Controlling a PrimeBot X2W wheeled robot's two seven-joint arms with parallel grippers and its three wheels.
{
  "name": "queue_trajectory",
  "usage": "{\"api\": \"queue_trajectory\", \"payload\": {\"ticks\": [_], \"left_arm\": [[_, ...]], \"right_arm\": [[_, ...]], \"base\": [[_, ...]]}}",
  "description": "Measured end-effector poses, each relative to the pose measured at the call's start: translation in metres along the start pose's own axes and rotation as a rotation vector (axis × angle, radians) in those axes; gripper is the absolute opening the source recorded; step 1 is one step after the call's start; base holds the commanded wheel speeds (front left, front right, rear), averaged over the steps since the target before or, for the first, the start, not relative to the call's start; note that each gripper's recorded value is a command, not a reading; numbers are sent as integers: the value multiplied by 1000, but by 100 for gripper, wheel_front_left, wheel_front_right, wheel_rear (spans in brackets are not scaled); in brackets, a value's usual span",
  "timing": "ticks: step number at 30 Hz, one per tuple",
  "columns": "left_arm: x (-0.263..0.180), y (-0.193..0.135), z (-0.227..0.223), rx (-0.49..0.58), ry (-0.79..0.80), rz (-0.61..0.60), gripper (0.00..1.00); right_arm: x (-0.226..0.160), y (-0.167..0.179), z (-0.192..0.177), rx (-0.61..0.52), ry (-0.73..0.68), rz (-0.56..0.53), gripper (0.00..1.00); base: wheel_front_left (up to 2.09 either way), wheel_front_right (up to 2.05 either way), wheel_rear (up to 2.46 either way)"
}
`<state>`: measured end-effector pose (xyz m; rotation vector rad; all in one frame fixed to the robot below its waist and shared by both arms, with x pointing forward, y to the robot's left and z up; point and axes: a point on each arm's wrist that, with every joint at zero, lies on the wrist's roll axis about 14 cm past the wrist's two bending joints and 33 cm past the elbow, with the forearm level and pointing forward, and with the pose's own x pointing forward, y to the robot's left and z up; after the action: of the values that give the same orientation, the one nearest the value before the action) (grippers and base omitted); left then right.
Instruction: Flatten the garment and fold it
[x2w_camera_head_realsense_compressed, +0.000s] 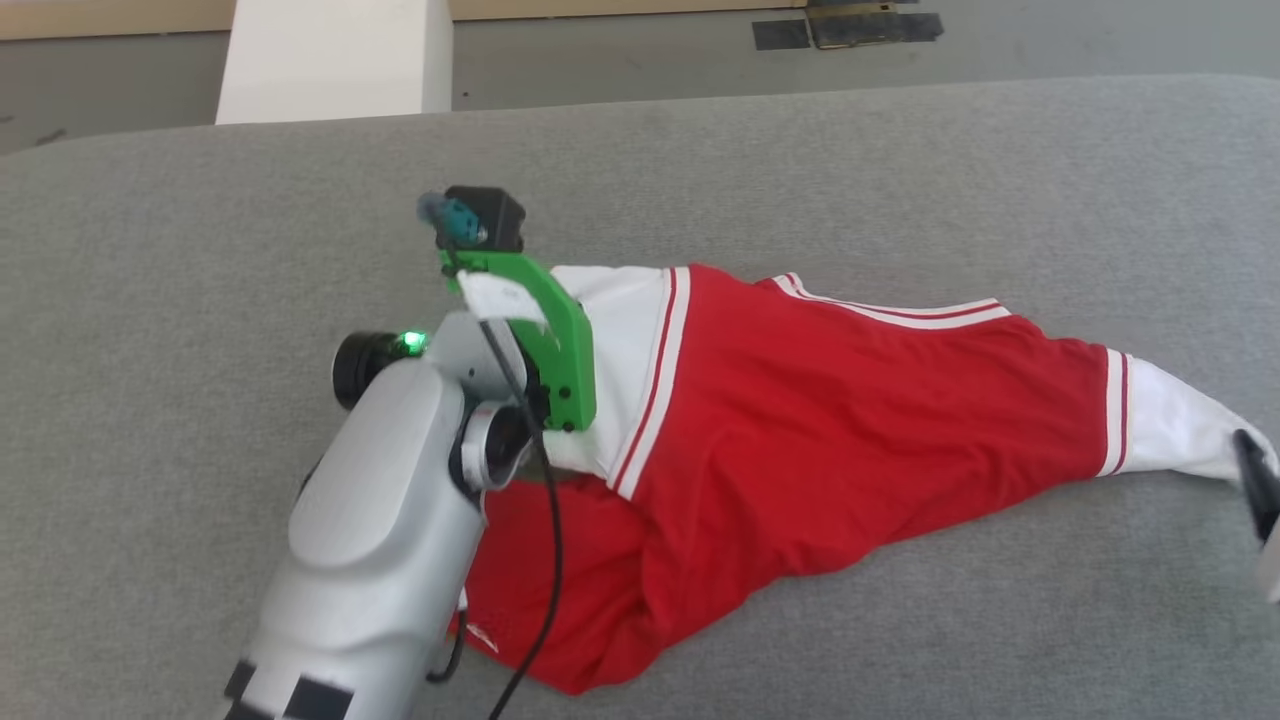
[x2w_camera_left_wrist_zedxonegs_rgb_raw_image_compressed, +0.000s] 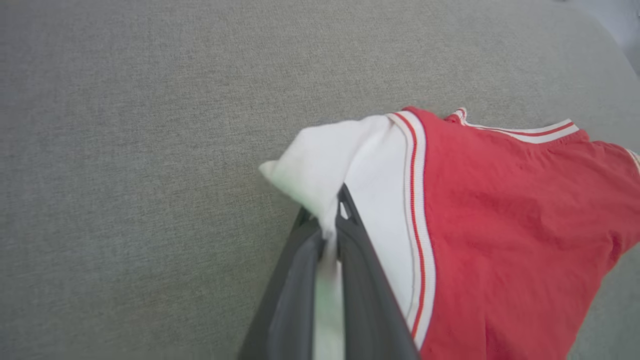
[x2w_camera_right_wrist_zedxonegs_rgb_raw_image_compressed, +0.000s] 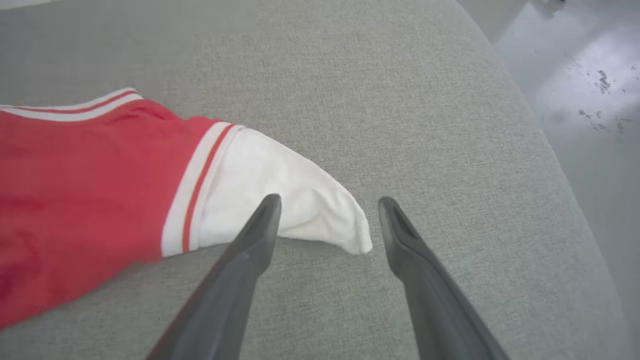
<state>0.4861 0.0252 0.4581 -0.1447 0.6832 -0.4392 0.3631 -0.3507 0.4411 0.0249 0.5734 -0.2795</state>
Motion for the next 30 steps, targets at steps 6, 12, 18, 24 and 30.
{"api": "queue_trajectory", "payload": {"ticks": [6, 12, 18, 24, 30], "left_arm": [[-13, 2, -14, -60, -13, -7, 0], [-14, 3, -19, -66, -1, -10, 0], [-9, 4, -28, -70, 25, -15, 0], [-7, 6, -35, -88, 35, -16, 0], [-19, 2, -7, -107, -89, -44, 0]], "right_arm": [[20, -5, 6, -133, 139, -18, 100], [39, -7, -28, -219, 356, -38, 100], [53, -5, -47, -260, 463, -46, 100], [59, 2, -51, -251, 503, -20, 0], [58, 19, -26, -183, 392, 43, 0]], "base": [[0, 0, 0], [0, 0, 0], [0, 0, 0], [0, 0, 0], [0, 0, 0]]}}
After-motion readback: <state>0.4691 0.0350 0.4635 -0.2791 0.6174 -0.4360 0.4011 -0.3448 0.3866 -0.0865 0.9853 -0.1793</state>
